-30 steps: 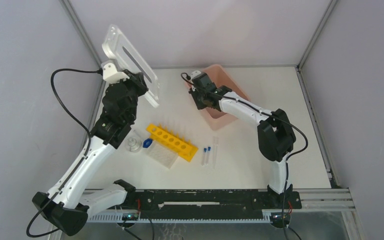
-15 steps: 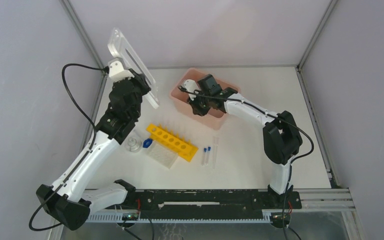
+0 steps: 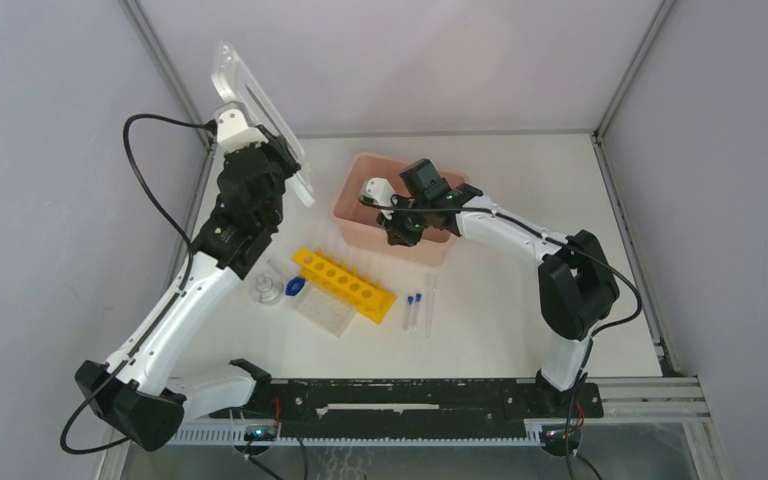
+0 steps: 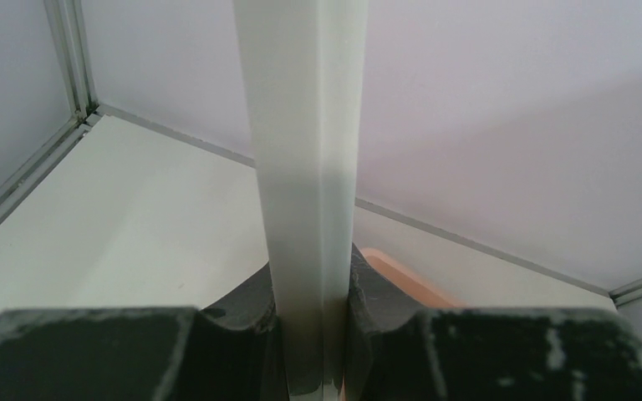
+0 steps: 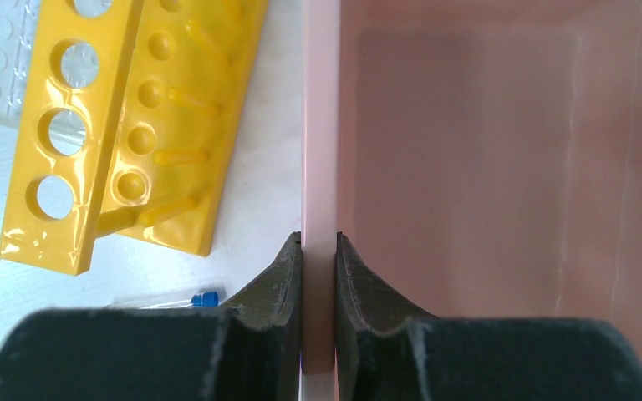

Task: Organize the chemistry lab equipment

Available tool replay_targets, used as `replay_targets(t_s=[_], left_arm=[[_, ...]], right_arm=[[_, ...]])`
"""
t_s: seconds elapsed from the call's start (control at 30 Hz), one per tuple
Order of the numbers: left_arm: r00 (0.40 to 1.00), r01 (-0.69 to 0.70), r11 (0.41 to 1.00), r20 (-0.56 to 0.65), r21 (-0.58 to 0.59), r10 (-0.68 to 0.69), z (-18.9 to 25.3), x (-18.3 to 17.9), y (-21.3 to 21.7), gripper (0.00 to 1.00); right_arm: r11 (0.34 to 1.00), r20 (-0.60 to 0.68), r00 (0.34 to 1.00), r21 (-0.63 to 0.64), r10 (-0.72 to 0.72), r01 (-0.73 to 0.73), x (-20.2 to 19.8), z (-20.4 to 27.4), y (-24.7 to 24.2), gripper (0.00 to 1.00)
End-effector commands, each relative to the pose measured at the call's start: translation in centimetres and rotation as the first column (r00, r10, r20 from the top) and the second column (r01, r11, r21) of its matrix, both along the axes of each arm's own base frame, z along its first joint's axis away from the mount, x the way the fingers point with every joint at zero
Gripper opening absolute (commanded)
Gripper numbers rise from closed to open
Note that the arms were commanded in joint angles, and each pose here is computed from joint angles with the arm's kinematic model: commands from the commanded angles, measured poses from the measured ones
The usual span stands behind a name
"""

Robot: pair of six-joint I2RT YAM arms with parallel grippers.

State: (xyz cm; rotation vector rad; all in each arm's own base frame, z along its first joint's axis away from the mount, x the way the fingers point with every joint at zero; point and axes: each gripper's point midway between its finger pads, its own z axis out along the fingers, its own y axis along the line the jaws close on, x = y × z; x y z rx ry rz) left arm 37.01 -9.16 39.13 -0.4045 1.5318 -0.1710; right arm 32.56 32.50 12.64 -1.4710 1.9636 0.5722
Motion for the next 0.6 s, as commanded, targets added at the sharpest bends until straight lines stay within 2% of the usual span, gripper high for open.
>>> replay_targets(t_s=[0.0,0.13,0.2,0.27,0.37,0.57], left_arm=[[0.994,-0.03,0.999,0.106,-0.026,0.033,4.6,-0.2,0.8,0.0],[0.994,-0.028,0.999,0.107,-0.019,0.03,4.8,0.0,0.7,0.0],[0.994,-0.027,0.999,0.109,-0.019,0.029,4.9,0.0,0.7,0.0],[0.993,-0.024,0.999,0.113,-0.023,0.027,5.1,-0.1,0.7,0.0],[0.993,-0.022,0.999,0.117,-0.025,0.025,5.4,-0.3,0.8,0.0],[0.99,-0.009,1.0,0.138,-0.028,0.013,6.5,-0.8,0.8,0.0]], right_arm=[[0.997,0.078,0.996,0.05,0.048,-0.052,-0.2,2.4,0.5,0.05],[0.997,0.074,0.997,0.063,0.028,-0.033,-0.1,2.3,0.6,0.25],[0.996,0.075,0.997,0.083,0.013,-0.02,0.1,2.7,0.7,0.4],[0.995,0.079,0.997,0.097,-0.003,-0.005,0.3,3.1,0.8,0.49],[0.994,0.092,0.995,0.11,-0.031,0.021,0.5,3.9,0.8,0.69],[0.98,0.139,0.983,0.178,-0.118,0.092,1.6,7.1,0.4,0.73]])
